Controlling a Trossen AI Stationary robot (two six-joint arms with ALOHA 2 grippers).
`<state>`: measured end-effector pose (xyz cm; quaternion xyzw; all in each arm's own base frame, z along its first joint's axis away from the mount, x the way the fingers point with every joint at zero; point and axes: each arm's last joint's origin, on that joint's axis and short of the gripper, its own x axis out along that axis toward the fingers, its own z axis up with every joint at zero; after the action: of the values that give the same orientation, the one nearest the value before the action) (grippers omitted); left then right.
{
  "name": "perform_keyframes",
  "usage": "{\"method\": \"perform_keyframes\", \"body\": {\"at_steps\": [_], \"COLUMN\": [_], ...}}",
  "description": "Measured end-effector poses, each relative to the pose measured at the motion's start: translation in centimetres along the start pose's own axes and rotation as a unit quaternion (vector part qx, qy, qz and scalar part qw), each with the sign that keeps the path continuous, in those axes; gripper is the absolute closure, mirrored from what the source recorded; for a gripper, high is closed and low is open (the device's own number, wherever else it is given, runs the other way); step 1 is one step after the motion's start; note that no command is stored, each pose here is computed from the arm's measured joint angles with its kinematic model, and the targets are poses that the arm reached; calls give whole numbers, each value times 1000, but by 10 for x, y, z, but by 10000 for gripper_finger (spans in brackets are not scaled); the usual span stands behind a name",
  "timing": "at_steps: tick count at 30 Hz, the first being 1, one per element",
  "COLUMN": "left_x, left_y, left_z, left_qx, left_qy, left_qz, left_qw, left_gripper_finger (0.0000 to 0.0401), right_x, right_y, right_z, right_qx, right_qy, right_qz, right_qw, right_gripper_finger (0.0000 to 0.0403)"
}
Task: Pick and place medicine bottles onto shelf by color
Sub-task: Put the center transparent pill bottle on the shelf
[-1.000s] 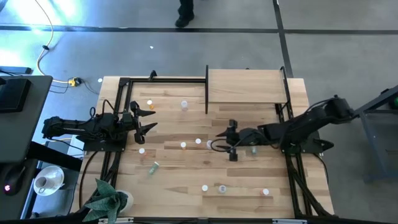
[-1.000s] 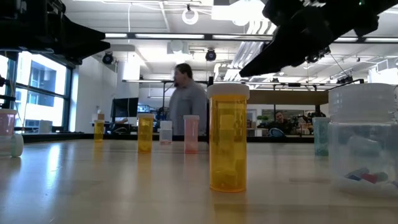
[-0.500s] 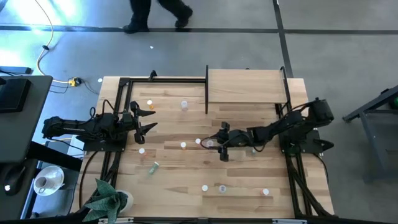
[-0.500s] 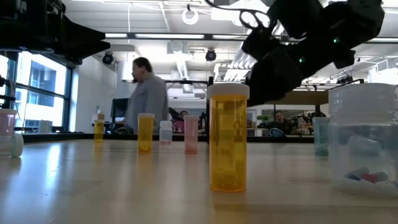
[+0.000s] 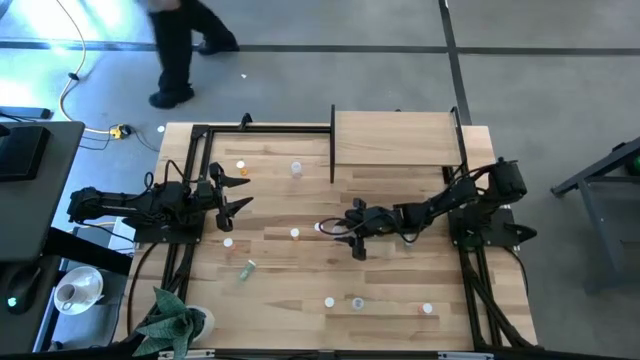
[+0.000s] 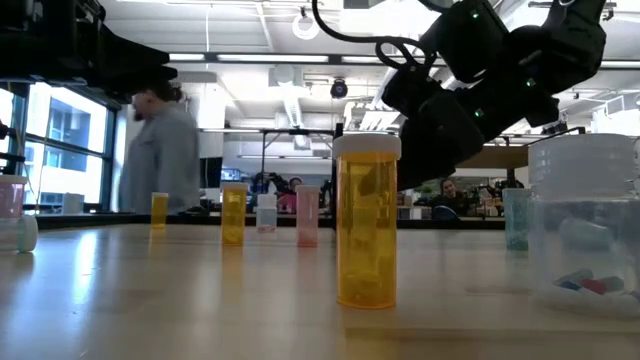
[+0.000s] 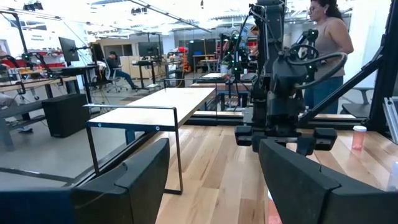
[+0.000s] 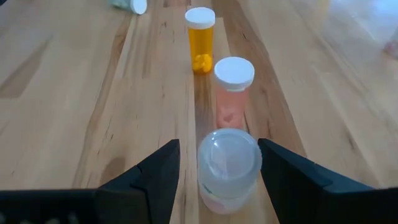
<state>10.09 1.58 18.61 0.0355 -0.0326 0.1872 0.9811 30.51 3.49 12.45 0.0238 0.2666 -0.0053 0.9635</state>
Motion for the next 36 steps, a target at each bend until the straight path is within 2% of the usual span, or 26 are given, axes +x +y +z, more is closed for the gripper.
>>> {"method": "perform_keyframes", "body": {"at_steps": [10, 15, 23, 26, 29, 36], "left_x": [0, 0, 0, 0, 0, 0], "left_y": [0, 0, 0, 1, 1, 1], "left_z": [0, 0, -1, -1, -1, -1], "left_qx": [0, 0, 1, 1, 1, 1], "left_qy": [0, 0, 4, 4, 5, 4], "left_qz": [0, 0, 2, 9, 13, 13], "left_qw": [1000, 1000, 1000, 1000, 1000, 1000], "left_gripper_finger": [162, 162, 162, 162, 162, 162], "right_x": [0, -1, -29, -52, -78, -137], "right_y": [0, 0, 3, 3, -2, -35], "right_z": [0, 3, 51, 81, 112, 183], "right_qx": [-4, -11, -48, -83, -114, -133], "right_qy": [0, -2, -33, -83, -127, -221], "right_qz": [0, 1, 14, -17, -80, -250], "right_qw": [1000, 1000, 998, 993, 982, 933], "right_gripper_finger": [273, 279, 279, 279, 279, 279]}}
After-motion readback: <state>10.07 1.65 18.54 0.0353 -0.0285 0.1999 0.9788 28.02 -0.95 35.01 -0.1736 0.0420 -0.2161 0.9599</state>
